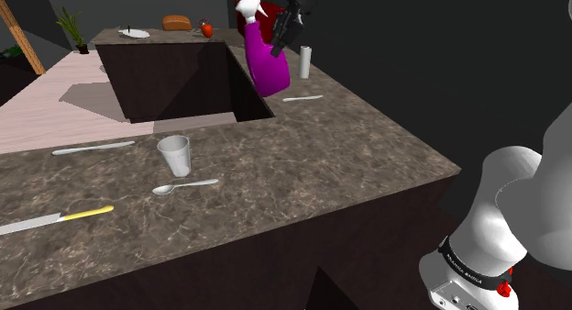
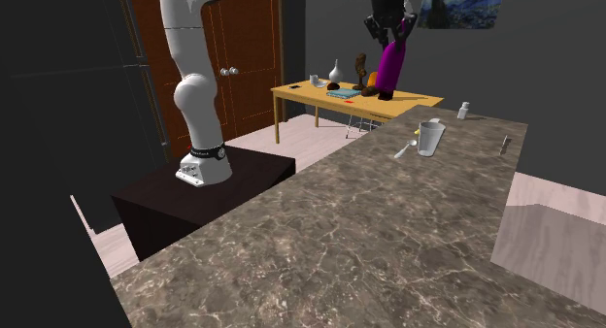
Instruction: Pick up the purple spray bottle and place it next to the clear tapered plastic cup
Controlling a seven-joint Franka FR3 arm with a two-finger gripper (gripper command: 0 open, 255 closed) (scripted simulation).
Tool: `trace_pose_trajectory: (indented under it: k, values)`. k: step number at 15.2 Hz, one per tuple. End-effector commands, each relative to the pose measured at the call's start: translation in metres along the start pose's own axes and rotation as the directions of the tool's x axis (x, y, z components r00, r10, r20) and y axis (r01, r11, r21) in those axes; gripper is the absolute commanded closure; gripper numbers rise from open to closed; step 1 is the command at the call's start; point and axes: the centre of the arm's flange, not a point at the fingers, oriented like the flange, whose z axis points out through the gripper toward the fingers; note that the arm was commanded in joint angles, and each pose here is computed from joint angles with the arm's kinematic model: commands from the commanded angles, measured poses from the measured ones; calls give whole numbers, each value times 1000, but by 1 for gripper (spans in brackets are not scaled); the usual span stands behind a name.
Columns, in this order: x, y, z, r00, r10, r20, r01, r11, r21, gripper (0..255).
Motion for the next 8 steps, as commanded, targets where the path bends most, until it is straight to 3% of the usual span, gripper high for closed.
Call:
trace_pose_trajectory:
  k: [1, 8]
  values:
    - [21, -11, 14, 1000, 1, -1, -1, 1000, -1, 255]
    - [95, -45, 57, 1000, 1, -1, -1, 1000, -1, 255]
